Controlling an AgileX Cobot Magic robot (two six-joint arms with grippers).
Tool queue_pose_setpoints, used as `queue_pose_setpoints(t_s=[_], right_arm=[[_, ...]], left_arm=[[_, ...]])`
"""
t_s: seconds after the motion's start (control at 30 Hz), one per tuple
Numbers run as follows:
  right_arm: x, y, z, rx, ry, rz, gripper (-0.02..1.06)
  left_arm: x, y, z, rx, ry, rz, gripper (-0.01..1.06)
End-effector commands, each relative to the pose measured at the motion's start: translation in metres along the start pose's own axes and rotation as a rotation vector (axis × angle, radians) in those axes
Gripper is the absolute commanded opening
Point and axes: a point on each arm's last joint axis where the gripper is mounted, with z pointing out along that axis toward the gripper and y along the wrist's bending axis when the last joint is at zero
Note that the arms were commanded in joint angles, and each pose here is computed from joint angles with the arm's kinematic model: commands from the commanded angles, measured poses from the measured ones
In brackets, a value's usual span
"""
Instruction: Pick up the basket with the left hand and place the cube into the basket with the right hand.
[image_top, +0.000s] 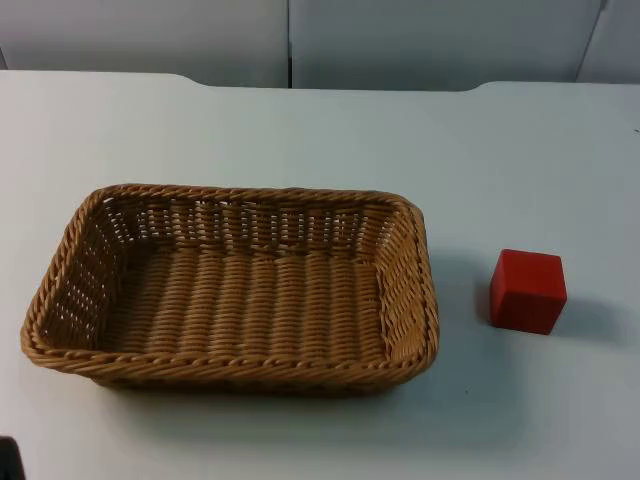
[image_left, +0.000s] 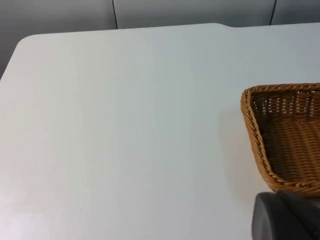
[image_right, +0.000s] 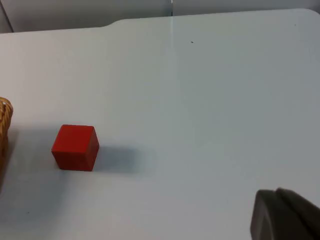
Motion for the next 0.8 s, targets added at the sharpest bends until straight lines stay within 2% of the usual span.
queue_pose_setpoints(t_s=[0.0,0.17,0.23,0.33,0.4,0.43,0.5,0.53,0.63,0.67,0.7,0.77], right_arm=[[-0.001,0.000,0.002,0.000,0.002,-0.003,0.00],[-0.001,0.000,0.002,0.000,0.002,-0.003,0.00],[-0.001,0.000,0.002,0.000,0.002,-0.003,0.00],[-0.001,0.000,0.002,0.000,0.002,-0.003,0.00],[-0.001,0.000,0.002,0.000,0.002,-0.003,0.00],[-0.001,0.000,0.002,0.000,0.002,-0.003,0.00],[-0.001,0.000,0.002,0.000,0.002,-0.003,0.00],[-0.001,0.000,0.002,0.000,0.002,-0.003,0.00],[-0.001,0.000,0.002,0.000,0.002,-0.003,0.00],[-0.001,0.000,0.002,0.000,0.002,-0.003,0.00],[-0.001,0.000,0.002,0.000,0.002,-0.003,0.00],[-0.001,0.000,0.002,0.000,0.002,-0.003,0.00]], left_arm=[[-0.002,-0.002,0.002,0.012,-0.002,-0.013,0.00],[-0.012,-0.003,0.018,0.022,0.100,-0.014,0.00],[-0.016,-0.004,0.021,0.025,0.109,-0.015,0.00],[-0.043,-0.010,0.040,0.086,0.010,-0.065,0.00],[-0.048,-0.012,0.047,0.106,0.011,-0.087,0.00],[-0.051,-0.015,0.055,0.129,0.037,-0.110,0.00],[-0.055,-0.020,0.074,0.171,0.112,-0.088,0.00],[-0.055,-0.020,0.074,0.171,0.112,-0.088,0.00],[-0.057,-0.027,0.107,0.228,0.242,-0.027,0.00],[-0.056,-0.029,0.119,0.239,0.290,-0.014,0.00],[-0.056,-0.029,0.119,0.239,0.290,-0.014,0.00],[-0.051,-0.031,0.143,0.255,0.395,0.000,0.00]])
